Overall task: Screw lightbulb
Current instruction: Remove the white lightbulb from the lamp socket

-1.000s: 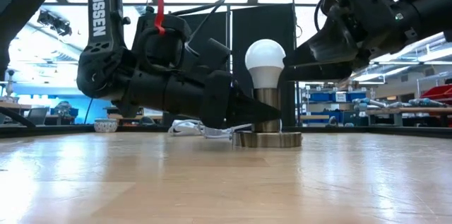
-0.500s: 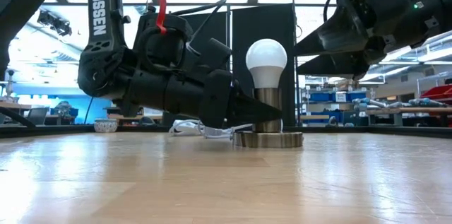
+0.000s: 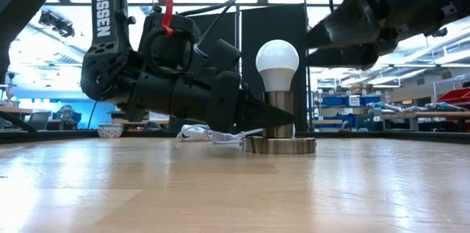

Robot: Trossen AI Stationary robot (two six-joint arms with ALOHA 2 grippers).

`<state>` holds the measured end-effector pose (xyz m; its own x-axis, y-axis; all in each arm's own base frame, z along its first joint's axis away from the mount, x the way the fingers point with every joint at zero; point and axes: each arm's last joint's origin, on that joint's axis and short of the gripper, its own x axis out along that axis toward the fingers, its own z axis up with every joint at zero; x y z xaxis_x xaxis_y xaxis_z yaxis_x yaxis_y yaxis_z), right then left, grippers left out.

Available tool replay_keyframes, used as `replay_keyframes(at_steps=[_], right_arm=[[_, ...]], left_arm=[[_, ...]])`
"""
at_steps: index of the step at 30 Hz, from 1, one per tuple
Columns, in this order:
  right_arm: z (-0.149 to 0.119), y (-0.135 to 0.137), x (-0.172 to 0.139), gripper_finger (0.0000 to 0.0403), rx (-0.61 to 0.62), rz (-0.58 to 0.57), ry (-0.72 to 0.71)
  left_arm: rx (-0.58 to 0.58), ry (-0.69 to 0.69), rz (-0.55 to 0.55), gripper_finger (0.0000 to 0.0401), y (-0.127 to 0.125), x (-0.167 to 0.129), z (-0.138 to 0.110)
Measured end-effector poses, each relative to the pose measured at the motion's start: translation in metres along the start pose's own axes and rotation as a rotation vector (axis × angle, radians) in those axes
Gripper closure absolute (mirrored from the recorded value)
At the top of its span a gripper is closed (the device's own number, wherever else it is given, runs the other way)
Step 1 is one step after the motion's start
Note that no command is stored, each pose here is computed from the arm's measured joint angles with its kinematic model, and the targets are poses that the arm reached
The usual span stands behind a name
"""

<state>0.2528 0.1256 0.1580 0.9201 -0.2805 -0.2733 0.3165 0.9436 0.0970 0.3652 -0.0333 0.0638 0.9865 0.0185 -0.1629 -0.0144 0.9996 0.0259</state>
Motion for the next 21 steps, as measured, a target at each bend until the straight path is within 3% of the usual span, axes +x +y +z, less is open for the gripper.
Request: replay_keyframes(at_steps=[16, 21], right_arm=[[-0.018, 0.0, 0.006, 0.0094, 0.023, -0.098, 0.002], [-0.036, 0.008, 0.005, 0.0094, 0.024, -0.203, -0.068]], left_arm=[[-0.009, 0.001, -0.001, 0.0208, 0.0, 0.0, 0.0], [-0.014, 0.0, 0.009, 0.0208, 0.0, 0.0, 0.0]])
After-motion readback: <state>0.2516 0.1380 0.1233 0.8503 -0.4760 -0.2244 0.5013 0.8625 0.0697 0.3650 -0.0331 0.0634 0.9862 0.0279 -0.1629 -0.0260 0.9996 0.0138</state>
